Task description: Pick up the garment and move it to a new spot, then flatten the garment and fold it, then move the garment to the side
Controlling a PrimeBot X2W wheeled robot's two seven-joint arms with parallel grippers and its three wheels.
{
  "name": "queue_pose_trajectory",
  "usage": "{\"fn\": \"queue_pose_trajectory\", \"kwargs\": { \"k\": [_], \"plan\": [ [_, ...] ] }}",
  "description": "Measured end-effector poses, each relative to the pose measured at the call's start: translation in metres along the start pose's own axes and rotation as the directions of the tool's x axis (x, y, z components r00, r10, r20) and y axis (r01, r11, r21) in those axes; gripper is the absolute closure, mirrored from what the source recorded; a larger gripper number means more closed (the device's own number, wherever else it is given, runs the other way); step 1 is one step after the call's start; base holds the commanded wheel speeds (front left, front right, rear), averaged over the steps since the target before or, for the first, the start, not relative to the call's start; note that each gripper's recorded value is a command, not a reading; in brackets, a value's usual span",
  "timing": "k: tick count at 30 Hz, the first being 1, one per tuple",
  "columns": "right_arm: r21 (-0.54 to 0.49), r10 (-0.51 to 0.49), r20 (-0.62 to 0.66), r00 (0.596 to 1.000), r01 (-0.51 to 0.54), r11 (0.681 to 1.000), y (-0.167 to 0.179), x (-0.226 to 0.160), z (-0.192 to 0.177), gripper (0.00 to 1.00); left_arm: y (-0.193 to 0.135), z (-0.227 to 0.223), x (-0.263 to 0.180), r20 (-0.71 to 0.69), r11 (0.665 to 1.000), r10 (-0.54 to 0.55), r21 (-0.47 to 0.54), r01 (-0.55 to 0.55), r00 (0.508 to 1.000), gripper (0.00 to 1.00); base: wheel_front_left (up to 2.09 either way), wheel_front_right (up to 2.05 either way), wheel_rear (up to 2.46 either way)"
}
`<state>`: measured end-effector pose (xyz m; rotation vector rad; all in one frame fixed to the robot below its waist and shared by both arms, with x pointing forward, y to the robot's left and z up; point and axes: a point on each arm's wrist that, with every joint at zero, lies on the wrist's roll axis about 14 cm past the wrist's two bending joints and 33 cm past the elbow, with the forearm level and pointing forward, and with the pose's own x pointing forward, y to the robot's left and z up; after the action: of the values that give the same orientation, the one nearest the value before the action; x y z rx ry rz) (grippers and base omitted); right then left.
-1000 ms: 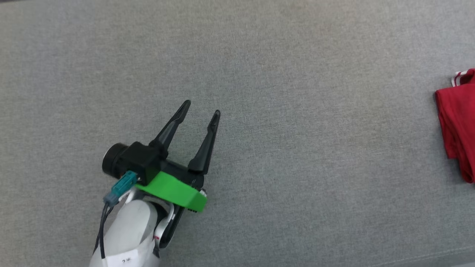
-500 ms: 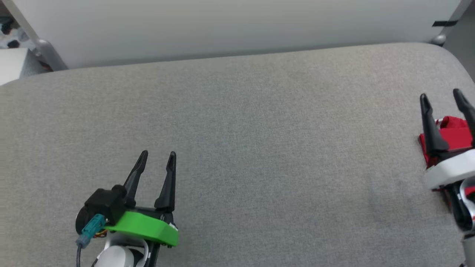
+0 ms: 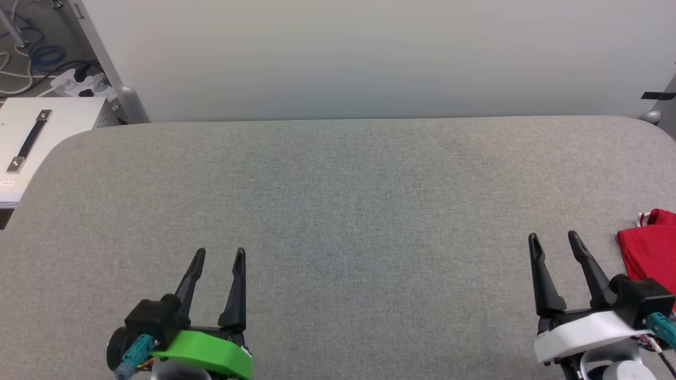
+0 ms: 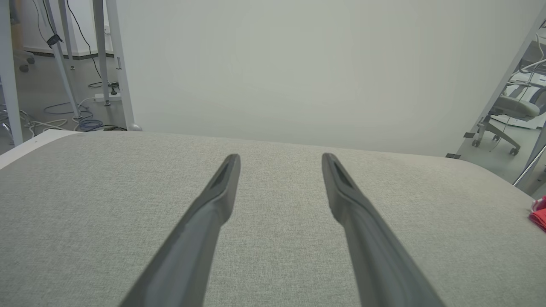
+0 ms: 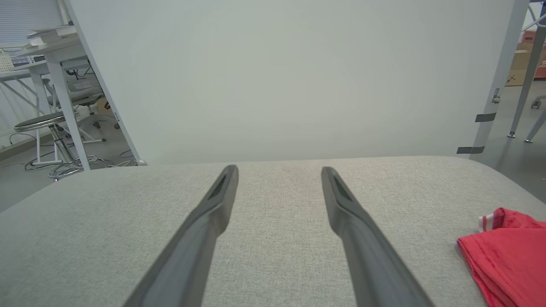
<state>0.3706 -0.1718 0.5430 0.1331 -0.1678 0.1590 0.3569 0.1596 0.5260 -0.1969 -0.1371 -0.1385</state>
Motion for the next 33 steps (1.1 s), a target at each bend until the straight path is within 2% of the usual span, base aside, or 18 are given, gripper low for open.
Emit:
{"fn": "queue_pose_trajectory", "kwargs": {
  "k": [12,32,33],
  "plan": [
    [0.011,-0.005,-0.026,1.0,0.005,1.0,0.013,-0.008,-0.015,0.0,0.003,-0.01,-0.009,-0.035,1.0,0.015,0.015,-0.015,0.999,0.0,0.0,0.0,0.0],
    [0.024,-0.021,-0.004,1.0,0.021,0.999,0.014,-0.009,-0.009,0.0,-0.007,-0.011,-0.009,-0.033,1.0,-0.005,-0.007,0.004,0.999,0.0,0.0,0.0,0.0],
    [0.024,-0.022,-0.005,1.0,0.022,0.999,0.013,-0.009,-0.009,1.0,-0.008,-0.011,-0.009,-0.032,1.0,-0.008,-0.007,0.008,0.999,1.0,0.0,0.0,0.0]
  ]
}}
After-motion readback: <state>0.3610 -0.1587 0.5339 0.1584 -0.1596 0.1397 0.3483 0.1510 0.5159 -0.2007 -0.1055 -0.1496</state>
